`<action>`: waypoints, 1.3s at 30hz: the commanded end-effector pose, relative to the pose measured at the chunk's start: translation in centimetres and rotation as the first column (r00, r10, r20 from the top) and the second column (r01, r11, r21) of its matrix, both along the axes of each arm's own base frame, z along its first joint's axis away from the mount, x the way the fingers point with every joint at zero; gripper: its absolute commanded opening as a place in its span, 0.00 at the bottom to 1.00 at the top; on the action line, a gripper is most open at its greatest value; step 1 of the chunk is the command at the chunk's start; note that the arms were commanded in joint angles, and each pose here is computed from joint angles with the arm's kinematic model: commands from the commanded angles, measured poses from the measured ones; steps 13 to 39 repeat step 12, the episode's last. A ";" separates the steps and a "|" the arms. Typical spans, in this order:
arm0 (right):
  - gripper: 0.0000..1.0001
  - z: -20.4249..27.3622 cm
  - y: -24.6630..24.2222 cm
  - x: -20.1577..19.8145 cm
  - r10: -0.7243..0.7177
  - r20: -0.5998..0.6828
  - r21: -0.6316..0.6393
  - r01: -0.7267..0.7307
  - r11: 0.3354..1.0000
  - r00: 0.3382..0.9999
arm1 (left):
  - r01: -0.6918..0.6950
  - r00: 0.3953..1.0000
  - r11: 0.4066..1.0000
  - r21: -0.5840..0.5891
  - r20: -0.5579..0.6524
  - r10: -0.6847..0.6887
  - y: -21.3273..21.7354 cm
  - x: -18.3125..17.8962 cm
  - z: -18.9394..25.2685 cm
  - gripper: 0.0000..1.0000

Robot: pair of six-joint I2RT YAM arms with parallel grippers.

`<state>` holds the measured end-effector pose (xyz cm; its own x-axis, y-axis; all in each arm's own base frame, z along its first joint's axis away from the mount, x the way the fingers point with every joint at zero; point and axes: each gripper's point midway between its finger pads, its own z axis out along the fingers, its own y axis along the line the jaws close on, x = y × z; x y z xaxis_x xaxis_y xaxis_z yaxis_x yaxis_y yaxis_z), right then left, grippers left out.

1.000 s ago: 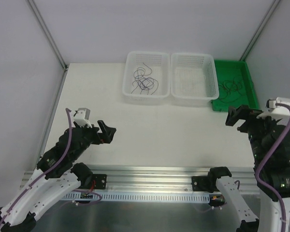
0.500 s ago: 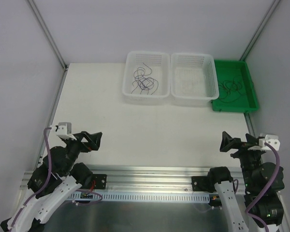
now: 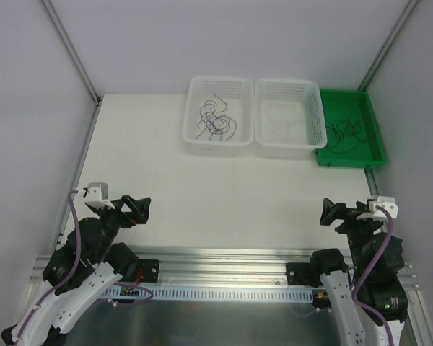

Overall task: Untangle the cables
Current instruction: Reset both arms

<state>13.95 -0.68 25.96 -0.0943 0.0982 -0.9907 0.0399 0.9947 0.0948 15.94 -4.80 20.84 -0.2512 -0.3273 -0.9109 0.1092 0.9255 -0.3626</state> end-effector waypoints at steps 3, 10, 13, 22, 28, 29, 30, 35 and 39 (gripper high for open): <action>0.97 2.1 -0.2 -1.5 0.000 0.165 0.040 -0.007 0.999 0.986 | -0.020 0.996 0.998 -0.062 0.082 0.025 1.1 -0.7 1.3 0.99; 0.97 2.1 0.0 -1.5 0.011 0.169 0.040 -0.018 0.999 0.986 | -0.021 0.996 0.998 -0.064 0.080 0.026 1.1 -0.8 1.2 0.99; 0.97 2.3 0.2 -1.6 0.021 0.176 0.041 -0.029 0.999 0.984 | -0.021 0.996 0.998 -0.064 0.080 0.026 1.1 -0.8 1.2 0.99; 0.97 2.3 0.2 -1.6 0.021 0.176 0.041 -0.029 0.999 0.984 | -0.021 0.996 0.998 -0.064 0.080 0.026 1.1 -0.8 1.2 0.99; 0.97 2.3 0.2 -1.6 0.021 0.176 0.041 -0.029 0.999 0.984 | -0.021 0.996 0.998 -0.064 0.080 0.026 1.1 -0.8 1.2 0.99; 0.97 2.3 0.2 -1.6 0.021 0.176 0.041 -0.029 0.999 0.984 | -0.021 0.996 0.998 -0.064 0.080 0.026 1.1 -0.8 1.2 0.99; 0.97 2.3 0.2 -1.6 0.021 0.176 0.041 -0.029 0.999 0.984 | -0.021 0.996 0.998 -0.064 0.080 0.026 1.1 -0.8 1.2 0.99; 0.97 2.3 0.2 -1.6 0.021 0.176 0.041 -0.029 0.999 0.984 | -0.021 0.996 0.998 -0.064 0.080 0.026 1.1 -0.8 1.2 0.99; 0.97 2.3 0.2 -1.6 0.021 0.176 0.041 -0.029 0.999 0.984 | -0.021 0.996 0.998 -0.064 0.080 0.026 1.1 -0.8 1.2 0.99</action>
